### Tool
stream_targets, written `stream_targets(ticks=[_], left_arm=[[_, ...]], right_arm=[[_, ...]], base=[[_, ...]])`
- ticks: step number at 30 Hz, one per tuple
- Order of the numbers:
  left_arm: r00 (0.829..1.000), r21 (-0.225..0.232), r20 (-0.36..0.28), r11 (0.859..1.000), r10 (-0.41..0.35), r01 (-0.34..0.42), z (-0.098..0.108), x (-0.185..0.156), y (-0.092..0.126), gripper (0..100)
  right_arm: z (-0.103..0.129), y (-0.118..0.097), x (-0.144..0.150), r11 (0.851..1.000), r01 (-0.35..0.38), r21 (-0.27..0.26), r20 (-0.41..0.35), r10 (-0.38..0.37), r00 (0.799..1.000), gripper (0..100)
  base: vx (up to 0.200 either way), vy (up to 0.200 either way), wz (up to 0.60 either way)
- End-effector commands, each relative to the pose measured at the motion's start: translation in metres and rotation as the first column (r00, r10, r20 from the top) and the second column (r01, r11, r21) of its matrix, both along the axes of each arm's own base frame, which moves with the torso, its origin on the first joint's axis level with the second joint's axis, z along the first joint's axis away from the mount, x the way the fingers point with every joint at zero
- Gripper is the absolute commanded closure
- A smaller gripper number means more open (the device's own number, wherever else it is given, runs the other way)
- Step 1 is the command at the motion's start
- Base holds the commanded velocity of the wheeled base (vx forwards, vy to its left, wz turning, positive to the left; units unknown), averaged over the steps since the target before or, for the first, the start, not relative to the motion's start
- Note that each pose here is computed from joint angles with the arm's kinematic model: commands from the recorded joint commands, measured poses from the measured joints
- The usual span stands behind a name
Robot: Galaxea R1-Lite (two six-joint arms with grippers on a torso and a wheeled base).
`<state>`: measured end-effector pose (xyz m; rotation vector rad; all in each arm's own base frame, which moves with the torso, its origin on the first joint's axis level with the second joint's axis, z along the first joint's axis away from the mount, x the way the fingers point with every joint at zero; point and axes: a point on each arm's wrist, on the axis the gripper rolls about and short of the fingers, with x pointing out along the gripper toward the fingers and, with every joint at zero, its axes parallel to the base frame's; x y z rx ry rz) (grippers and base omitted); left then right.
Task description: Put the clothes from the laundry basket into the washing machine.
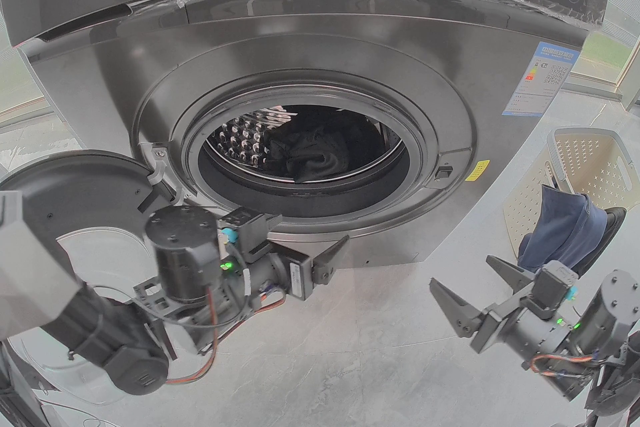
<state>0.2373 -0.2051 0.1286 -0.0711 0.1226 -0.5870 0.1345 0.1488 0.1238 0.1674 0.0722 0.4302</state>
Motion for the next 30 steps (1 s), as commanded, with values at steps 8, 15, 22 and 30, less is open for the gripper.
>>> stream_targets(ticks=[8,15,22,30], left_arm=[[0.990,-0.041,0.134,0.998,-0.045,0.051,0.040,-0.113,0.092,0],[0.987,-0.028,0.159,1.000,0.015,-0.011,0.042,-0.134,0.120,0],[0.980,-0.023,0.161,0.994,0.113,-0.111,0.043,-0.158,0.154,0],[0.962,-0.039,0.181,0.979,0.205,-0.201,0.036,-0.183,0.178,0]], right_arm=[[0.023,-0.088,-0.044,0.980,0.200,0.009,0.034,-0.200,0.979,0],[0.024,-0.103,-0.049,0.959,0.283,0.008,0.043,-0.283,0.958,0],[0.025,-0.116,-0.056,0.934,0.356,-0.010,0.068,-0.355,0.932,0],[0.018,-0.134,-0.079,0.915,0.397,-0.075,0.089,-0.390,0.916,0]], base=[[-0.025,0.000,0.00],[-0.143,0.000,0.00],[-0.086,0.000,0.00],[-0.050,0.000,0.00]])
